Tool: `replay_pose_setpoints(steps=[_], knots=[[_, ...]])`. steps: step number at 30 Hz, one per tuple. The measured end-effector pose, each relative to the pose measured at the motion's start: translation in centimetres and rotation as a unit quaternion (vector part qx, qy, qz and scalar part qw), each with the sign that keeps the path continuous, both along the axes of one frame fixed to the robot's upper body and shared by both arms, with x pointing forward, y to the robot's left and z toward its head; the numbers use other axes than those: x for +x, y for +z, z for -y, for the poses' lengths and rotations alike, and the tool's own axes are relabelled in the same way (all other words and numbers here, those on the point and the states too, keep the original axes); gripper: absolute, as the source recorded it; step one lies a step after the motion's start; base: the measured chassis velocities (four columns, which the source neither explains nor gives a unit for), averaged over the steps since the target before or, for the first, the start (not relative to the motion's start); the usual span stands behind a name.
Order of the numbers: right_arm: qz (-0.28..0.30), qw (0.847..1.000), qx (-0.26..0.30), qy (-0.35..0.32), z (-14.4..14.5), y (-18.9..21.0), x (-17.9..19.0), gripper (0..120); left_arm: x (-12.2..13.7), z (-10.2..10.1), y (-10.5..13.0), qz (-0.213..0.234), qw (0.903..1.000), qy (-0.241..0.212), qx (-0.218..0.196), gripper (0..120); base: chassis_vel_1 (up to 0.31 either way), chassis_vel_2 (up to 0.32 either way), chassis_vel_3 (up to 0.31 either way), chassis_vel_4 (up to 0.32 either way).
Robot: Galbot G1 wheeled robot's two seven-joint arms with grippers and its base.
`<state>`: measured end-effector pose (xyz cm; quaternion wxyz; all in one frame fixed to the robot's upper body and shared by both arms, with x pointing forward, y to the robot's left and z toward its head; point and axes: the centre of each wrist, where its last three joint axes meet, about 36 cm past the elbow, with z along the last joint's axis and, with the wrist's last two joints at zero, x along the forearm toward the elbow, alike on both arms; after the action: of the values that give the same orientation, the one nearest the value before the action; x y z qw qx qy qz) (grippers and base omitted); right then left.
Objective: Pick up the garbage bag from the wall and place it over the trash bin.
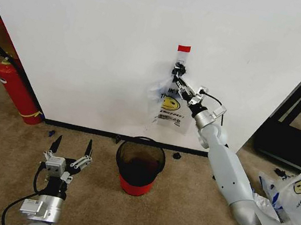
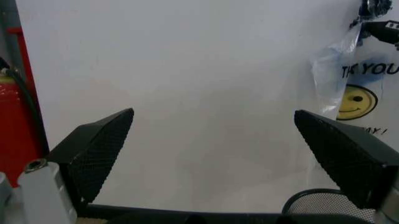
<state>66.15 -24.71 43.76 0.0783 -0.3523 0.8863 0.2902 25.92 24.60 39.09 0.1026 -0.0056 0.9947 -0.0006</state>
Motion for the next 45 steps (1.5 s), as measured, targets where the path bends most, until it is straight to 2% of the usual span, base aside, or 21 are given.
replay_pose_setpoints(steps=[3,7,11,20,22,26,29,36,45], knots=[[-0.001,1.0,-0.005,0.001,0.3,-0.3,0.0,0,0.0,0.0,-0.1,-0.001,1.0,0.0,-0.001,100,0.0,0.0,0.0,0.0],[-0.001,1.0,-0.009,0.001,0.4,-0.3,0.2,0,0.0,0.1,-0.1,0.0,1.0,0.0,-0.001,100,0.0,0.0,0.0,0.0],[-0.001,1.0,-0.01,-0.001,0.5,-0.1,0.6,10,0.1,0.1,-0.1,0.0,1.0,0.0,-0.001,100,0.0,0.0,0.0,0.0],[0.0,1.0,-0.01,0.001,0.3,0.1,1.1,20,0.0,0.0,-0.1,0.0,1.0,0.002,-0.002,100,0.0,0.0,0.0,0.0],[0.0,1.0,-0.01,0.002,0.2,0.2,1.2,20,0.1,0.0,0.0,0.001,1.0,0.002,-0.003,100,0.0,0.0,0.0,0.0],[0.0,1.0,-0.009,0.001,0.1,0.3,1.3,4,0.1,0.0,0.1,0.002,1.0,0.002,-0.006,100,0.0,0.0,0.0,0.0],[-0.002,1.0,-0.009,0.0,0.1,0.3,1.3,0,0.1,0.0,0.2,0.003,1.0,0.002,-0.008,100,0.0,0.0,0.0,0.0],[-0.003,1.0,-0.012,-0.002,0.5,0.1,1.2,0,0.1,0.0,0.3,0.004,0.9999,0.003,-0.01,100,0.0,0.0,0.0,0.0],[-0.005,1.0,-0.015,0.007,0.7,-1.2,-0.8,0,0.1,0.2,0.5,0.006,0.9999,0.002,-0.011,100,0.0,0.0,0.0,0.0]])
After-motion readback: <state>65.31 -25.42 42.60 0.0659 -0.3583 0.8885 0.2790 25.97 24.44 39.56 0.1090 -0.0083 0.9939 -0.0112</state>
